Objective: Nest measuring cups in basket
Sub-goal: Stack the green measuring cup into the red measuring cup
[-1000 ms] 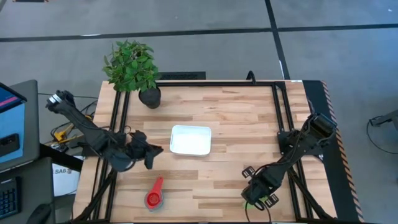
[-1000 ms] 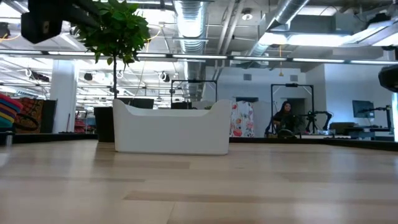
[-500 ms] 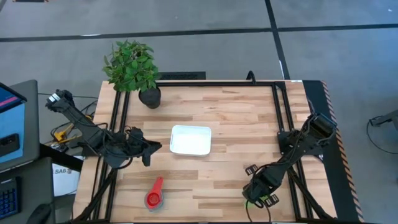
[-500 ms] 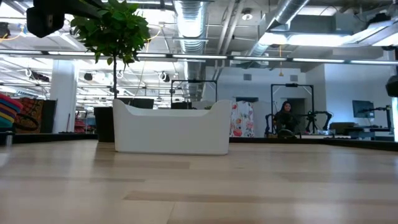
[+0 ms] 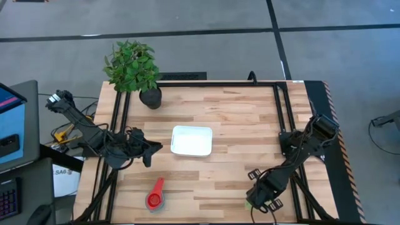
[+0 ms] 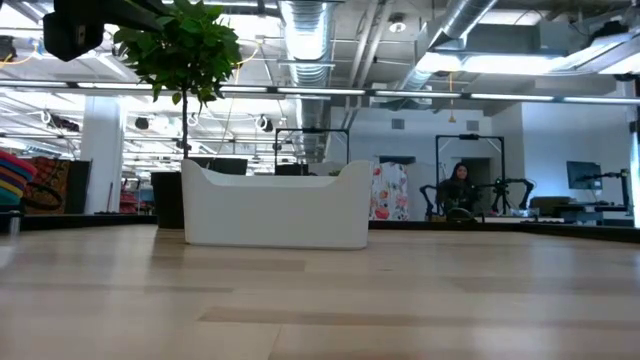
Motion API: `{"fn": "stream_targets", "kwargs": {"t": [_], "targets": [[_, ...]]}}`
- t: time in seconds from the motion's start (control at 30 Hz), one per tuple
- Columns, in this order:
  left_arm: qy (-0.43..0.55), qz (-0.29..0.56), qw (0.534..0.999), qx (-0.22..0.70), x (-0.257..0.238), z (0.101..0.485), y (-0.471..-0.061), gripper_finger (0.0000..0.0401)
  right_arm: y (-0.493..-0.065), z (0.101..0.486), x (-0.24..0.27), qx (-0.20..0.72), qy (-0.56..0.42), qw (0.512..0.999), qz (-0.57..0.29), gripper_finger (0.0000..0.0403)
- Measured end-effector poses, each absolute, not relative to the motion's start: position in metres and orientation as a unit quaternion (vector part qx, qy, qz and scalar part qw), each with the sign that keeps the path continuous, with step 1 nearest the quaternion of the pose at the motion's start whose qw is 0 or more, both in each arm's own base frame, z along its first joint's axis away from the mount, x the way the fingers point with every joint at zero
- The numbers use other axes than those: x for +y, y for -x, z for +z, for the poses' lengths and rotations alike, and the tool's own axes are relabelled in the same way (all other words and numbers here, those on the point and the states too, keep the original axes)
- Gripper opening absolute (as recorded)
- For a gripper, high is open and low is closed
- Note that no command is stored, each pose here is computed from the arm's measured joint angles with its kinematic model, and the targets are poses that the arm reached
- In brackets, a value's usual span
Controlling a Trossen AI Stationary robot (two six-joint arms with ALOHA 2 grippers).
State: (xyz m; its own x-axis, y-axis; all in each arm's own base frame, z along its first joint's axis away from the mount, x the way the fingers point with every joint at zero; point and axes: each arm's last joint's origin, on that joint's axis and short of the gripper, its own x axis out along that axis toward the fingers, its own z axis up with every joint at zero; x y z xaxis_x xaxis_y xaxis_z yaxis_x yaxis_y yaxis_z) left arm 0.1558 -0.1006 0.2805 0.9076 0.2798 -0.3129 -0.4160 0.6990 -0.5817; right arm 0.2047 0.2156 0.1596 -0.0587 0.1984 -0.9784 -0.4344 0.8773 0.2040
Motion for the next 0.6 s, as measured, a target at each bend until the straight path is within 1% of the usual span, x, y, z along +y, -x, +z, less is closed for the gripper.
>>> {"fn": "stream_targets", "kwargs": {"t": [0.27, 0.4, 0.6], "targets": [[0.339, 0.190, 0.916, 0.100, -0.1007, 0.2806, -0.1559, 0.0071, -0.2037, 0.1580, 0.2129, 0.700, 0.074, 0.679, 0.208, 0.0101], [0.340, 0.189, 0.916, 0.100, -0.1007, 0.2807, -0.1559, 0.0071, -0.2028, 0.1578, 0.2100, 0.705, 0.077, 0.684, 0.173, 0.0101], [0.341, 0.189, 0.915, 0.099, -0.1008, 0.2809, -0.1560, 0.0071, -0.2037, 0.1579, 0.2107, 0.701, 0.075, 0.688, 0.174, 0.0101]]}}
